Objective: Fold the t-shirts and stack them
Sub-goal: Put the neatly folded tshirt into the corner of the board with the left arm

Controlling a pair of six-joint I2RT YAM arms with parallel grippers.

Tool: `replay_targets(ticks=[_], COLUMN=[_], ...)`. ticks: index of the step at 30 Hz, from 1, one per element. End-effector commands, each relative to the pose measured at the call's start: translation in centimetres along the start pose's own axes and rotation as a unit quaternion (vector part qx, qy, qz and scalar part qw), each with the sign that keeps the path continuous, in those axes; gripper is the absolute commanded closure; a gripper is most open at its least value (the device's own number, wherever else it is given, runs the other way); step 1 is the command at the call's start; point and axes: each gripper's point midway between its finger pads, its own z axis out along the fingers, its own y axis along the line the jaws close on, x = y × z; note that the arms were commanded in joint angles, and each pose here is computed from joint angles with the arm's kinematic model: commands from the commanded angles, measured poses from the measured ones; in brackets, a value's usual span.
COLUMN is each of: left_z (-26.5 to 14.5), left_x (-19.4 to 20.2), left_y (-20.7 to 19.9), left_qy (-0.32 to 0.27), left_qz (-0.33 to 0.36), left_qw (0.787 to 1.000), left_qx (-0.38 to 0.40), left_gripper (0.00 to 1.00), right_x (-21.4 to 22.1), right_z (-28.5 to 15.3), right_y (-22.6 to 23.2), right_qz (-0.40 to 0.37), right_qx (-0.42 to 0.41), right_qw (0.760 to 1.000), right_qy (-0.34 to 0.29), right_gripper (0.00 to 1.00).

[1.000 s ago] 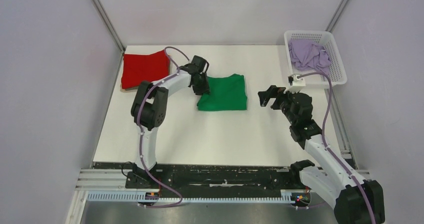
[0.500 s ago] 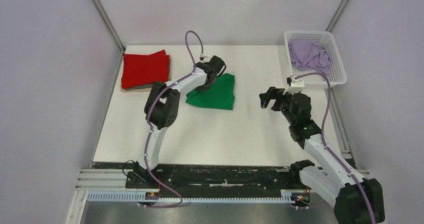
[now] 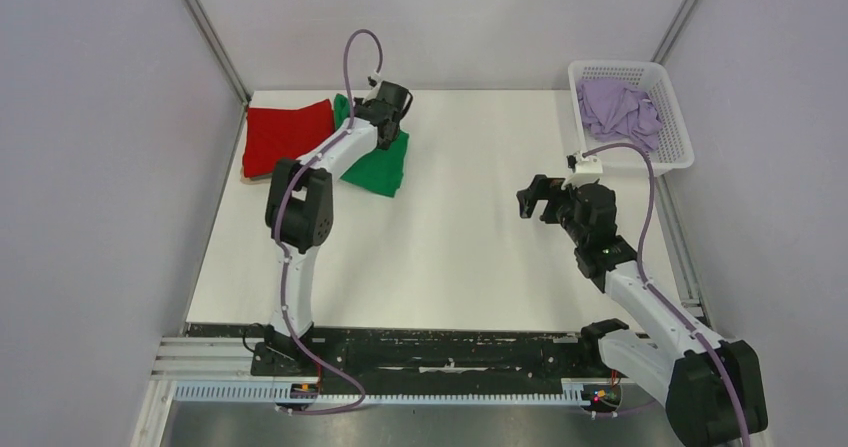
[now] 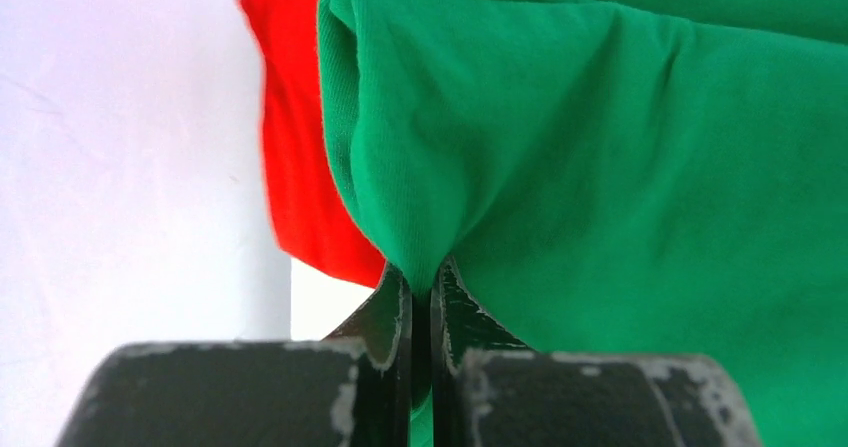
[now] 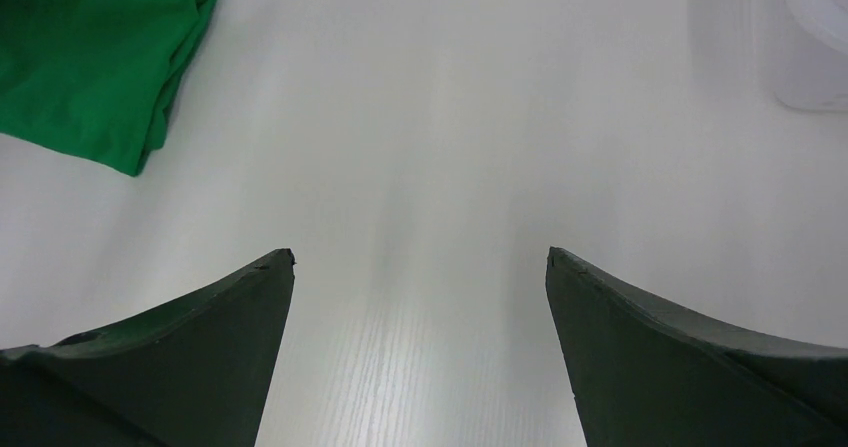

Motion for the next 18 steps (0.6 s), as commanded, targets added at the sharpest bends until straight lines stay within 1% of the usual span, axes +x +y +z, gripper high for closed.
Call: replay_targets(ticks=[1, 7, 18], left_z=[-3.2, -4.4, -6.9], left_x=[-5.8, -7.6, -9.4], left_y=[8.8, 12.1, 15.5], left_qy=[-0.078, -0.106, -0.121], left_qz=[-0.037, -0.034, -0.068], left_qw=[0.994, 0.989, 0.986], left_qx=[-0.072, -0.093, -0.089], left_gripper=[0.98, 0.98, 0.98], right_x=[-1.2, -0.9, -0.6], right_z=[0.5, 0.8, 0.9], right_y=[0.3, 0.3, 0.7], right_qz=[-0.006, 0.000, -0.001], right_qx=[-0.005, -0.003, -0.016], right_qw=[1.000, 1.000, 1.000], right_qy=[-0.010, -0.002, 0.007], right_gripper=[0.02, 0.02, 0.02])
